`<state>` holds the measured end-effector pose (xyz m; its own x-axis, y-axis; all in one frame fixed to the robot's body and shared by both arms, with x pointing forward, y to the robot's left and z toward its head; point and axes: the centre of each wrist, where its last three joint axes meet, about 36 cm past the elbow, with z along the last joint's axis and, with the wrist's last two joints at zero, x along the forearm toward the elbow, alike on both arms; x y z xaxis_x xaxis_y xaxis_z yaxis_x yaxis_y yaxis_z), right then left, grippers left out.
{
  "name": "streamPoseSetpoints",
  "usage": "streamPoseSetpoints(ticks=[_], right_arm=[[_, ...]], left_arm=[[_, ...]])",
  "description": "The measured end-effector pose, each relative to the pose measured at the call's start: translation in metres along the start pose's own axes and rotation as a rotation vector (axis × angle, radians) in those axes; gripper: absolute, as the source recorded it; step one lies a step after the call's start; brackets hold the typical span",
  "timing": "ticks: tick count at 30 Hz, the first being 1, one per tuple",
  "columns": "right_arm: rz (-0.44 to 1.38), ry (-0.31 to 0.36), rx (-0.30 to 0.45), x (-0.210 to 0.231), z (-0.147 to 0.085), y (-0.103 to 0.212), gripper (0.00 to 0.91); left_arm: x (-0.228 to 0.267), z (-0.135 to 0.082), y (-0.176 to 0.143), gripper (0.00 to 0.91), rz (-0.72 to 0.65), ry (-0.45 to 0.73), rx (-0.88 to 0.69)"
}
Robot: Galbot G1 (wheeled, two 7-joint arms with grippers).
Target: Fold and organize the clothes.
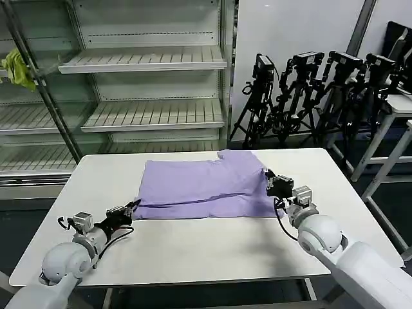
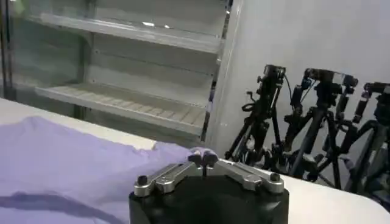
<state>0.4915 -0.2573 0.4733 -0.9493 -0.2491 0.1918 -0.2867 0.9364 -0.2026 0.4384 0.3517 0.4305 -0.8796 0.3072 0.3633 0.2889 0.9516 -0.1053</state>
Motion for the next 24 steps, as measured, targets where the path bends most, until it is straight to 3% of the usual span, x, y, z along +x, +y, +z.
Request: streamPoseSetpoints(ticks=[2, 3, 4, 5, 6, 7, 24], right_arm=[[0.001, 0.000, 0.002, -0.002, 0.000, 0.001, 0.000], [0.002, -0.001, 0.003, -0.003, 0.000, 0.001, 0.081], [0.004, -0.002, 0.004, -0.005, 0.000, 0.001, 0.272], [0.007, -0.002, 0.005, -0.006, 0.000, 0.001, 0.584], [0.010, -0.002, 0.006, -0.007, -0.001, 0.000, 0.796], [0.012, -0.002, 0.008, -0.007, -0.001, 0.000, 0.907], [0.094, 0.030, 0.031, -0.016, 0.017, -0.026, 0.907]], left_arm=[[-0.001, 0.001, 0.001, 0.050, -0.003, -0.001, -0.002], [-0.001, 0.000, 0.001, 0.071, -0.004, -0.001, -0.003], [-0.001, 0.000, 0.001, 0.191, -0.004, -0.001, -0.003], [-0.001, 0.000, 0.002, 0.856, -0.005, -0.002, -0.003], [-0.001, 0.000, 0.002, 0.907, -0.006, -0.003, -0.004], [-0.002, 0.000, 0.002, 0.907, -0.007, -0.004, -0.004], [-0.004, -0.003, 0.019, 0.907, -0.056, -0.013, -0.035]])
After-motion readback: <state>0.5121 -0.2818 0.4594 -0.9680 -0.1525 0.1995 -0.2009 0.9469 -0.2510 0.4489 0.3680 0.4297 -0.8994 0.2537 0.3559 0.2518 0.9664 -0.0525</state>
